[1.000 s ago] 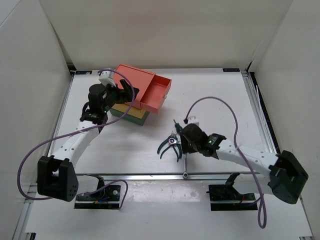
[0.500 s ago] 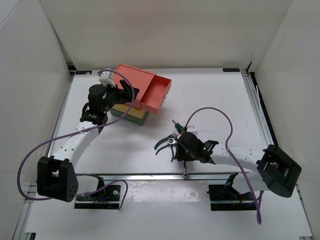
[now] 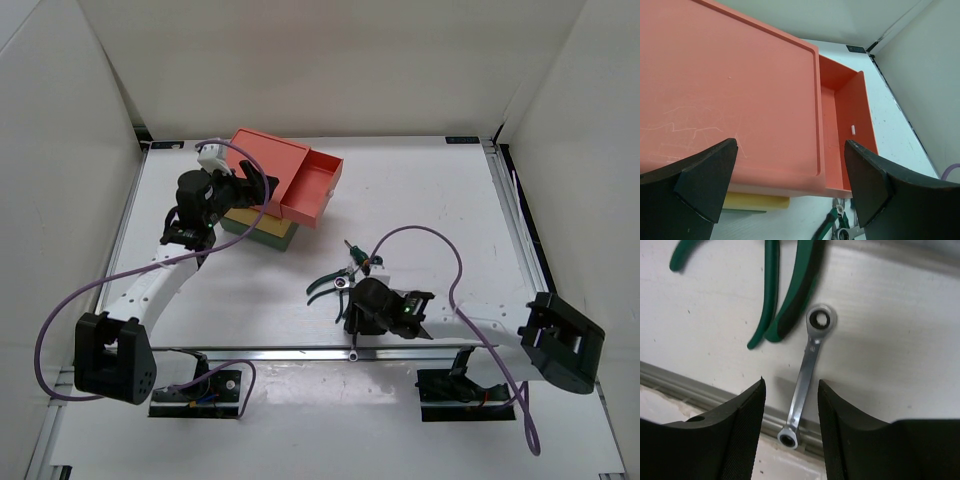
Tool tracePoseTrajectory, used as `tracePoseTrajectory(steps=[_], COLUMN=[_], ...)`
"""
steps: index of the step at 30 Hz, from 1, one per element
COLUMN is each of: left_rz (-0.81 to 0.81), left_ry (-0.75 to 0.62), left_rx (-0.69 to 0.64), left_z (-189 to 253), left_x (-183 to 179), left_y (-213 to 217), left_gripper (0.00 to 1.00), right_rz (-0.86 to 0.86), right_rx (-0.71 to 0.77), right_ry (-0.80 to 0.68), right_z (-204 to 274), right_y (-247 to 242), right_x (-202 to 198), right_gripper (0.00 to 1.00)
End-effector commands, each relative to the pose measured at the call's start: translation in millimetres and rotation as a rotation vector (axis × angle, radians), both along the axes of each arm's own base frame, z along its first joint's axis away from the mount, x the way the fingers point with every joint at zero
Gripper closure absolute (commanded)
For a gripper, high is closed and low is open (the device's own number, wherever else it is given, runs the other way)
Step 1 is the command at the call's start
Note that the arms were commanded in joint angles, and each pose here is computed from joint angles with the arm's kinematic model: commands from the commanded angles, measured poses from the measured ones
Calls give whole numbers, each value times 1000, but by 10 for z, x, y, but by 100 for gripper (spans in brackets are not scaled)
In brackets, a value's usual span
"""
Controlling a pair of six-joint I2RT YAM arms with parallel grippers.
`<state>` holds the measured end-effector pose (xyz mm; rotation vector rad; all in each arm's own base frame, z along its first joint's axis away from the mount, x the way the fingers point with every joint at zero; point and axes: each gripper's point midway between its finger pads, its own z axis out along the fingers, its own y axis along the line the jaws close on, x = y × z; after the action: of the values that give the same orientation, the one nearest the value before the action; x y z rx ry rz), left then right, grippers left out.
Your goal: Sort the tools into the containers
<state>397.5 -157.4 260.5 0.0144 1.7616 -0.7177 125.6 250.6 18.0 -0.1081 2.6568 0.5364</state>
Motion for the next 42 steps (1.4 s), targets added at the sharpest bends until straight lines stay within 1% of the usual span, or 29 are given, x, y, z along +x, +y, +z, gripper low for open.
tracePoseTrajectory(steps=[1,10,14,16,20,22,25,27,28,29,30,32,33,35,36,37,38,40,42], left_rz=[-15,-17,-12,-11,-11,-9,-9,-9,-10,-9,-12,-9,-10,-9,-9,-10,-7,-10,-14], left_ry=[91,83,78,79,77,69,68,72,76,78,74,76,67,67,69,73,71,71,71], left_rx=[17,16,16,17,15,14,13,12,13,13,13,14,11,12,11,11,10,7,5], left_z=[-267,-243,-222,-229,-220,-197,-197,-208,-227,-235,-220,-224,-189,-190,-196,-211,-205,-203,-198], left_x=[-123,-139,-149,-150,-162,-166,-165,-162,-162,-162,-161,-159,-166,-164,-166,-172,-169,-168,-179], left_y=[13,11,25,24,26,34,33,32,26,32,27,32,26,33,33,27,39,33,23], left_gripper=[1,1,1,1,1,1,1,1,1,1,1,1,1,1,1,1,1,1,1], right_rz=[-7,62,79,92,78,76,72,63,56,52,37,29,-2,-14,-32,-64,-75,-90,-108], right_rx=[-327,-423,-449,-448,-460,-452,-447,-466,-475,-467,-479,-446,-463,-407,-435,-401,-377,-308,-275], right_ry=[214,190,212,212,200,188,162,133,124,106,97,70,47,1,-47,-64,-109,-145,-190], right_z=[-471,-389,-436,-470,-500,-495,-475,-452,-440,-401,-388,-297,-248,-53,31,125,297,494,694], right_y=[-858,-853,-837,-826,-857,-843,-829,-861,-877,-842,-880,-842,-908,-843,-943,-923,-949,-931,-946], right_x=[-593,-780,-898,-947,-922,-901,-853,-798,-780,-749,-732,-726,-704,-696,-646,-635,-594,-556,-479], right_gripper=[50,51,51,53,60,61,70,79,90,98,100,100,100,100,100,100,100,100,100])
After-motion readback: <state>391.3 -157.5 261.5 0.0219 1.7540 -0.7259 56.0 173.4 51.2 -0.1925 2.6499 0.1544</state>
